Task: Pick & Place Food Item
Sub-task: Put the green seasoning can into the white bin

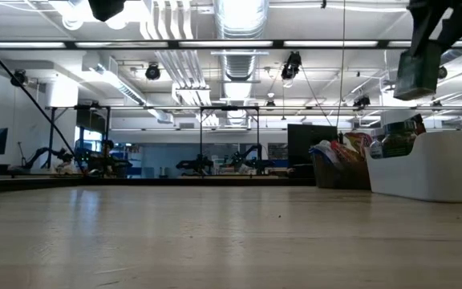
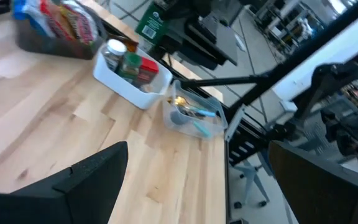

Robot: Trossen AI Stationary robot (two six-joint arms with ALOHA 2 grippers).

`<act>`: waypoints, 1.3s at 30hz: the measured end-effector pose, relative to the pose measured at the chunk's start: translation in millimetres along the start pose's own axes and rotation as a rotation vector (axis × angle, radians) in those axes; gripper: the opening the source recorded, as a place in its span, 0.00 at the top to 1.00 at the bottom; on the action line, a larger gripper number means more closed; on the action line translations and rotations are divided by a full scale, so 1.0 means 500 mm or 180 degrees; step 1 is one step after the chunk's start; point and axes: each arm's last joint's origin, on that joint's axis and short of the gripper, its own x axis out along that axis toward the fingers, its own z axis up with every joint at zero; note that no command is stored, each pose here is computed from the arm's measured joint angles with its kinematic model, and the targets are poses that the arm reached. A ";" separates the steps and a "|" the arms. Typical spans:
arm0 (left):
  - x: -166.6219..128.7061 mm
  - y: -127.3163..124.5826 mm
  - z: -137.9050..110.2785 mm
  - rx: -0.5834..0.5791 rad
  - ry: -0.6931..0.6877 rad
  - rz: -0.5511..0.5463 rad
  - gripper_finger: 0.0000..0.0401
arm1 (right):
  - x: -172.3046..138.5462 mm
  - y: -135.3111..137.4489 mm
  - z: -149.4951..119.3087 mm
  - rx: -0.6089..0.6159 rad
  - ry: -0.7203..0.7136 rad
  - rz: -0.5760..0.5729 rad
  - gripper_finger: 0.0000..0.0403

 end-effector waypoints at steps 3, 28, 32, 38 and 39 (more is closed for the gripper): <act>-0.001 0.008 0.005 -0.0064 -0.0045 0.0060 0.03 | 0.018 -0.024 0.014 0.0072 -0.0076 -0.0098 0.69; -0.002 0.016 0.011 -0.0162 -0.0102 0.0137 0.03 | 0.152 -0.050 0.002 -0.0496 0.0069 -0.0883 0.69; -0.002 0.016 0.011 -0.0162 -0.0101 0.0139 0.03 | 0.175 -0.046 -0.010 -0.0555 0.0133 -0.0738 0.69; -0.002 0.016 0.010 -0.0164 -0.0093 0.0144 0.03 | 0.206 -0.050 -0.025 -0.0530 0.0157 -0.0701 0.69; -0.002 0.016 0.010 -0.0165 -0.0092 0.0145 0.03 | 0.210 -0.052 -0.027 -0.0532 0.0157 -0.0709 0.69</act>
